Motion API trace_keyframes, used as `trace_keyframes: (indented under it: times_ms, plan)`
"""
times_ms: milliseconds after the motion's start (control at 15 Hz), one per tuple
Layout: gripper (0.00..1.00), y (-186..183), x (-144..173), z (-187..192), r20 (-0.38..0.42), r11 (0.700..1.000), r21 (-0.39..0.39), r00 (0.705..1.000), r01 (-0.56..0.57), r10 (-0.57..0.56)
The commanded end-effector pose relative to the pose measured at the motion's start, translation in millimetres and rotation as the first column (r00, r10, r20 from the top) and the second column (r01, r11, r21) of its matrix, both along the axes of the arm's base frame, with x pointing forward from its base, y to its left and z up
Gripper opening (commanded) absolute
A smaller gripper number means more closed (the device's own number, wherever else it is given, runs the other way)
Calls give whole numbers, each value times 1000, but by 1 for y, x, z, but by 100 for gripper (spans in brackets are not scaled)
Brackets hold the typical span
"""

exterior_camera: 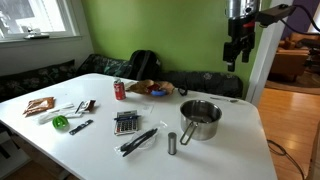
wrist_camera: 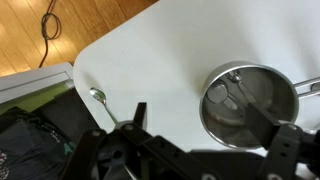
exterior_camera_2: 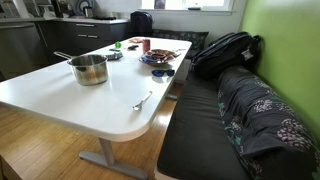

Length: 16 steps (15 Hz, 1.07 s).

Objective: Move the spoons from the pot to the table

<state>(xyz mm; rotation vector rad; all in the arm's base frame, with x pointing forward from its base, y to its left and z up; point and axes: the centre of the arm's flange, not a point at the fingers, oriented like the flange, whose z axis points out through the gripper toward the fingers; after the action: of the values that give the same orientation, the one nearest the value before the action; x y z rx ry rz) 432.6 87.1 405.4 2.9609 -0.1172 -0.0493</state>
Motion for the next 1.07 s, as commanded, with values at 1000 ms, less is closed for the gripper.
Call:
trace_keyframes:
  times_ms: [1000]
  plan:
    - [100,64,52,-134,-185,908,-41,896,-418,404]
